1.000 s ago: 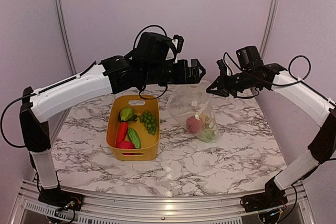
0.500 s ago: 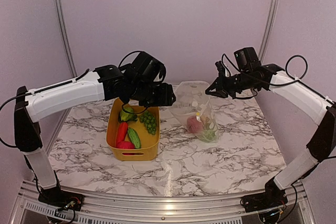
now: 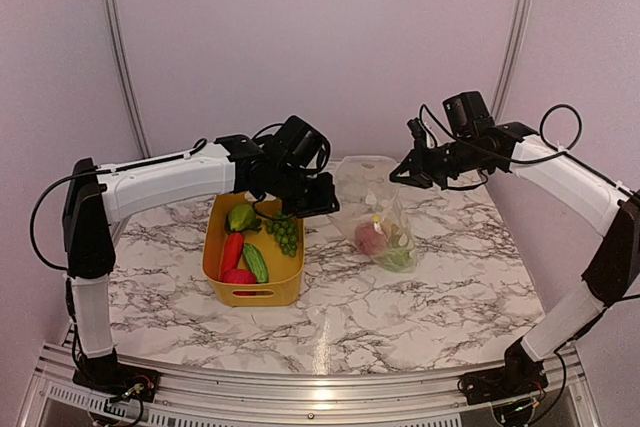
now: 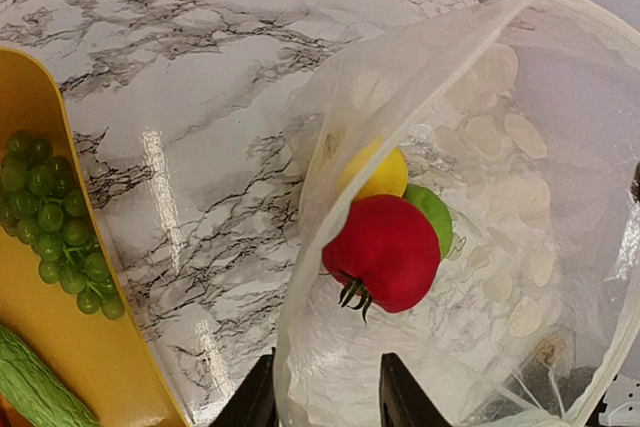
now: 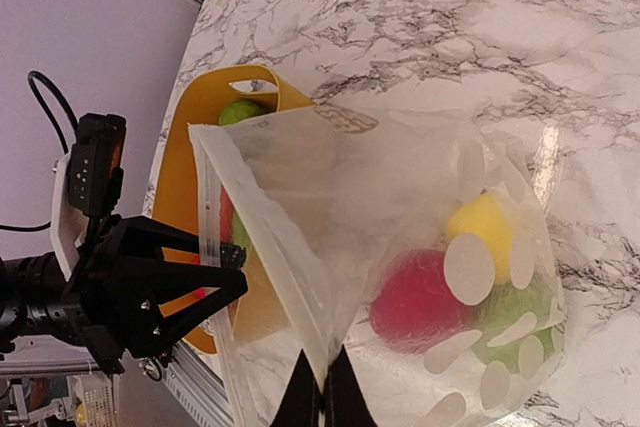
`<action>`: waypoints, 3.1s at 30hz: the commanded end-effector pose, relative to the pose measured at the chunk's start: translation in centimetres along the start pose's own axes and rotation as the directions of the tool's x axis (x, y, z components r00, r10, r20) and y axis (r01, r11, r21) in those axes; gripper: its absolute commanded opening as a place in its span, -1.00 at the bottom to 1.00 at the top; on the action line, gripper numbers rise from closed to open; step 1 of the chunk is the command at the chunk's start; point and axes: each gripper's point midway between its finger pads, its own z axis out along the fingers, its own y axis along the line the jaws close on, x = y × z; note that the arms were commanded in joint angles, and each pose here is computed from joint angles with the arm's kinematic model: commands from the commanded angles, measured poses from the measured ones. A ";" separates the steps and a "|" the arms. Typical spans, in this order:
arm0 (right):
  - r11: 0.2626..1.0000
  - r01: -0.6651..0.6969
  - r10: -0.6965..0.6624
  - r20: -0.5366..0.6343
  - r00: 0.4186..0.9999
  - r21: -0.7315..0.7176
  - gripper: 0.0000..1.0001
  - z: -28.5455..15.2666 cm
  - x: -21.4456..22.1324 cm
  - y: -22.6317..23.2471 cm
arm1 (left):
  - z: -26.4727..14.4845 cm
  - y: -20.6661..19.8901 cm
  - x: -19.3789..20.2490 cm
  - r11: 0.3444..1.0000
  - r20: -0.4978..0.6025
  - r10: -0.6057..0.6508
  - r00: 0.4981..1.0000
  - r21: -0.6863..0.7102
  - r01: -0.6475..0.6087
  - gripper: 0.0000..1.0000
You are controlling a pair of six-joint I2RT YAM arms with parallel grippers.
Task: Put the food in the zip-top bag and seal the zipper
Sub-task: Adjust the zipper food storage bag at the center of the board, then pick up the fake fruit from the bin.
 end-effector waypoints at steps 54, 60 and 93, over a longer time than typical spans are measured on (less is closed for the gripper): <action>0.930 0.166 -0.217 0.126 0.968 0.327 -1.00 -6.8 -3.1 -1.7 | -14.1 -2.7 -3.9 0.973 0.324 0.203 0.924 0.038 -0.227 0.98; 0.918 0.187 -0.249 0.143 0.958 0.350 -1.00 -7.9 -4.4 -1.1 | -20.0 4.3 -7.8 0.981 0.552 -0.035 0.833 -0.138 0.133 0.98; 0.968 0.179 -0.199 0.099 0.975 0.177 -1.00 -4.0 -1.9 -0.7 | -5.7 8.3 -4.0 0.984 0.254 -0.122 0.960 -0.097 0.151 0.14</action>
